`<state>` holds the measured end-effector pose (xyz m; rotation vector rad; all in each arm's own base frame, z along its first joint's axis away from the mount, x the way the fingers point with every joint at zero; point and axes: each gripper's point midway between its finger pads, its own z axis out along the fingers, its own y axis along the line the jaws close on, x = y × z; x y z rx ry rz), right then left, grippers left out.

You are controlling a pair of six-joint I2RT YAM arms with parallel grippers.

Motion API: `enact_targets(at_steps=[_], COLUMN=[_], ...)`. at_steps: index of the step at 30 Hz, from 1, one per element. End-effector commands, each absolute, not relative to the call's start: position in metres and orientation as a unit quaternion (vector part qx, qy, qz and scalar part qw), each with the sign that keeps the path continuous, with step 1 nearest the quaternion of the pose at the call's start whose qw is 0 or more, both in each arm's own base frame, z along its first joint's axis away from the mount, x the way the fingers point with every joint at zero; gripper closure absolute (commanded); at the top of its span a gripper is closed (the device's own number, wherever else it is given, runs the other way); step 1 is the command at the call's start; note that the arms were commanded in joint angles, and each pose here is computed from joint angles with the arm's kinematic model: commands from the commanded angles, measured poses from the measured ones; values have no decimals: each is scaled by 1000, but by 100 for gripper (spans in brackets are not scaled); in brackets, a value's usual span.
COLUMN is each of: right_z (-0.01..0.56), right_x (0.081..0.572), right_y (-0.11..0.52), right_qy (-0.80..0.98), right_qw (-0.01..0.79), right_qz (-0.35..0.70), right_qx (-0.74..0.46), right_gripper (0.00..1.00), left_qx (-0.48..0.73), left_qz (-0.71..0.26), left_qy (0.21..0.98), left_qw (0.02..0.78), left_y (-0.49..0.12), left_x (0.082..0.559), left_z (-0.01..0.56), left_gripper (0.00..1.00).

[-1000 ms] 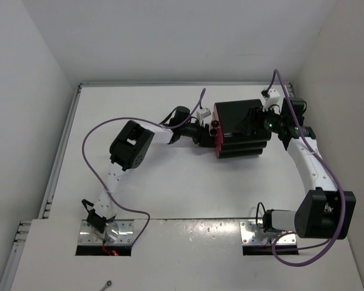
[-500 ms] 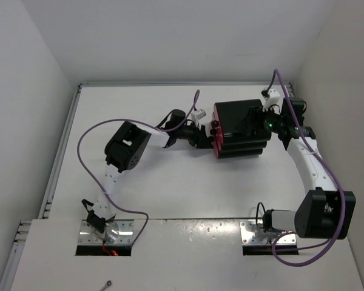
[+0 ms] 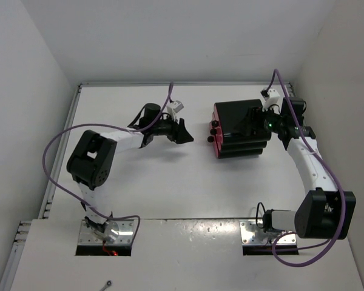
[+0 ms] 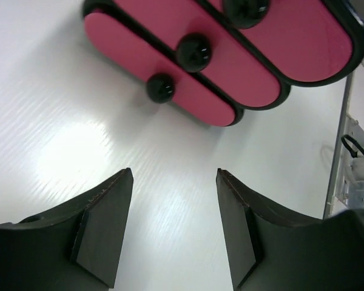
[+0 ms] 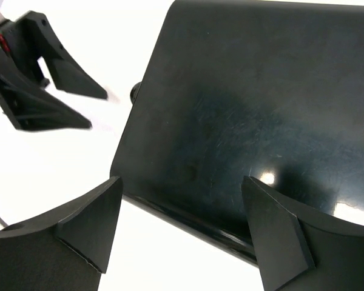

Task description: Sort the tools into containers

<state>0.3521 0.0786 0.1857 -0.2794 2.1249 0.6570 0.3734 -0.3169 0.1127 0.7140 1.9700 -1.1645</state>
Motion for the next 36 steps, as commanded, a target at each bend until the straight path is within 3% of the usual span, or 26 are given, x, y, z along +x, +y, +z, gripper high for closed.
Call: enact_targets(at_steps=[1, 6, 13, 18, 27, 36], right_z=[163, 169, 166, 166, 167, 165], right_x=[333, 336, 336, 338, 344, 346], right_y=[77, 74, 72, 70, 71, 73], right_qy=[883, 883, 887, 888, 889, 889], right_qw=[377, 385, 382, 382, 377, 372], right_qz=[267, 258, 251, 247, 252, 257], right_qx=[-82, -77, -72, -70, -70, -71], right_gripper=[20, 7, 0, 0, 0, 0], left_qx=[272, 200, 112, 90, 47, 34], left_qz=[-445, -535, -641, -672, -704, -725], left_qy=[775, 760, 720, 697, 674, 659], left_qw=[358, 311, 240, 235, 220, 199], left_y=[-299, -305, -328, -340, -353, -374], left_x=[371, 377, 391, 415, 450, 452], left_z=[110, 115, 123, 139, 132, 122], left_gripper=[37, 34, 25, 0, 0, 0])
